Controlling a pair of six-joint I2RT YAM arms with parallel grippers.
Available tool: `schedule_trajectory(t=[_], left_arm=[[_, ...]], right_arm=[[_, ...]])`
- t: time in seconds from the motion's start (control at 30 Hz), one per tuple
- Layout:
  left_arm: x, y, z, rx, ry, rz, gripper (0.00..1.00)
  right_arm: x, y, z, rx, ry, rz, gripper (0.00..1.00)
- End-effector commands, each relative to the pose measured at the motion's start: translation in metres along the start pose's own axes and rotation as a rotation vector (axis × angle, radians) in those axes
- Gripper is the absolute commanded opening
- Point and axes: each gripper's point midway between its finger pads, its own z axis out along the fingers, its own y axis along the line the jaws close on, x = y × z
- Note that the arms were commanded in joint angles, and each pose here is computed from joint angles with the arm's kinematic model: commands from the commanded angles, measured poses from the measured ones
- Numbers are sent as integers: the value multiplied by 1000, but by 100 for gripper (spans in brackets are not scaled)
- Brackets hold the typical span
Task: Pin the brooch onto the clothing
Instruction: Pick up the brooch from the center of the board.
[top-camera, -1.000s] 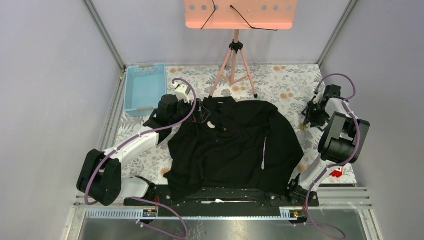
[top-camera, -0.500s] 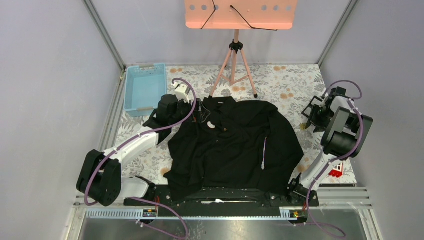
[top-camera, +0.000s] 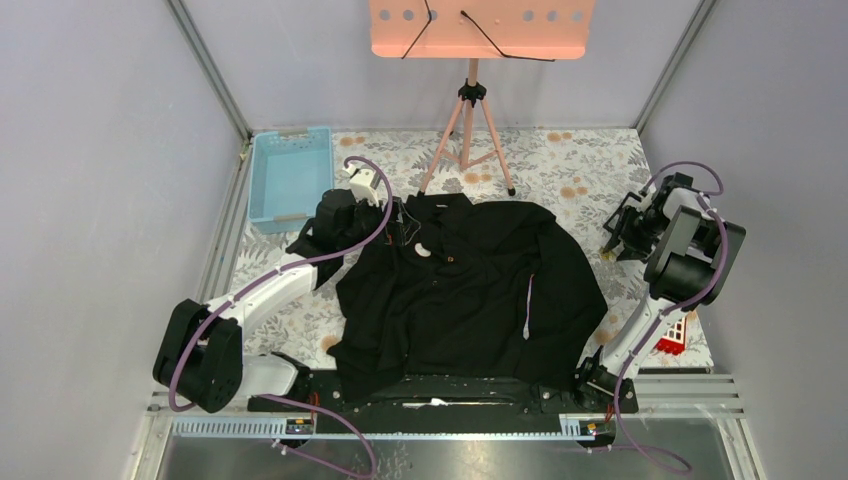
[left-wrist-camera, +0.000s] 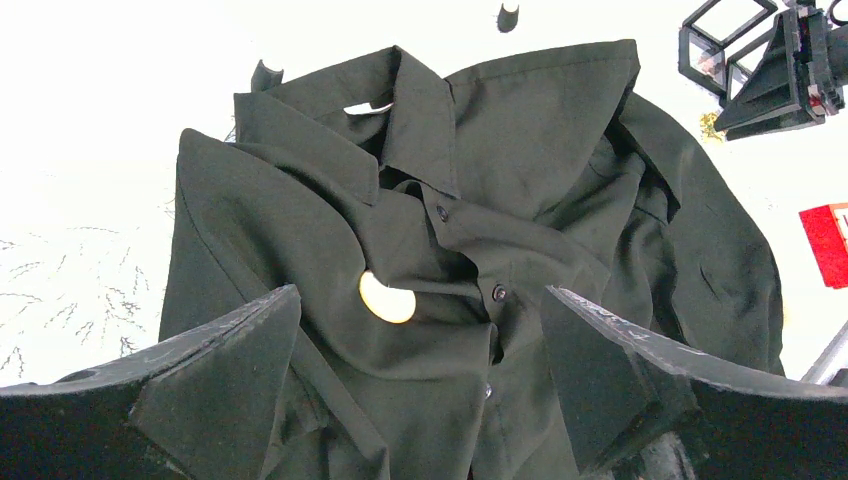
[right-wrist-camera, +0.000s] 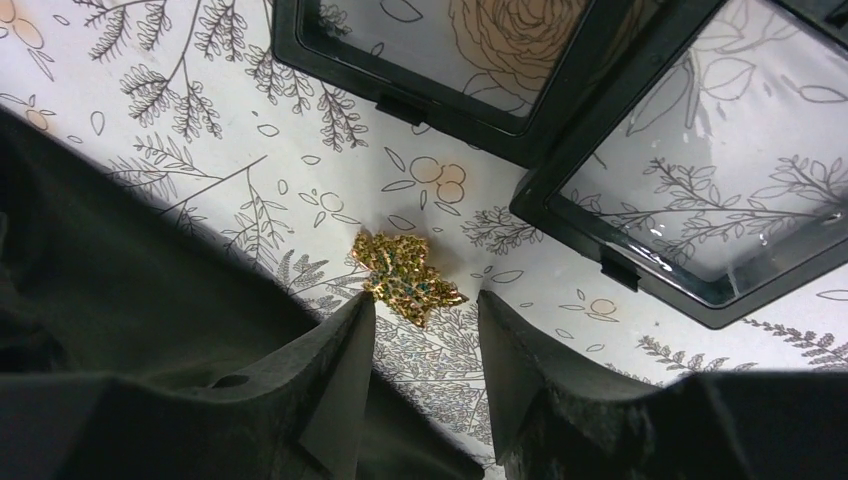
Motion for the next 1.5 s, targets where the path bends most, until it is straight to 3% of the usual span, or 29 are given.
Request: schedule_trajectory(t=[0.0, 0.3, 0.47, 0.97, 1.27, 1.47], left_arm=[[-15, -4, -2, 4, -57, 30, 99], [-14, -3, -2, 2, -56, 31, 99], [-14, -2, -1, -2, -55, 31, 99], [-14, -2, -2, -5, -54, 32, 99], [-16, -2, -3, -4, -60, 33, 99], [-17, -3, -4, -2, -64, 34, 99]], right_arm=[[-4, 8, -5, -47, 24, 15, 49], [-8, 10, -5, -66, 44, 7, 45], [-6, 12, -5, -76, 41, -2, 21], [-6, 30, -26, -146, -61, -25, 0], [-14, 37, -48, -145, -165, -52, 0], [-12, 41, -46, -117, -167, -96, 0]])
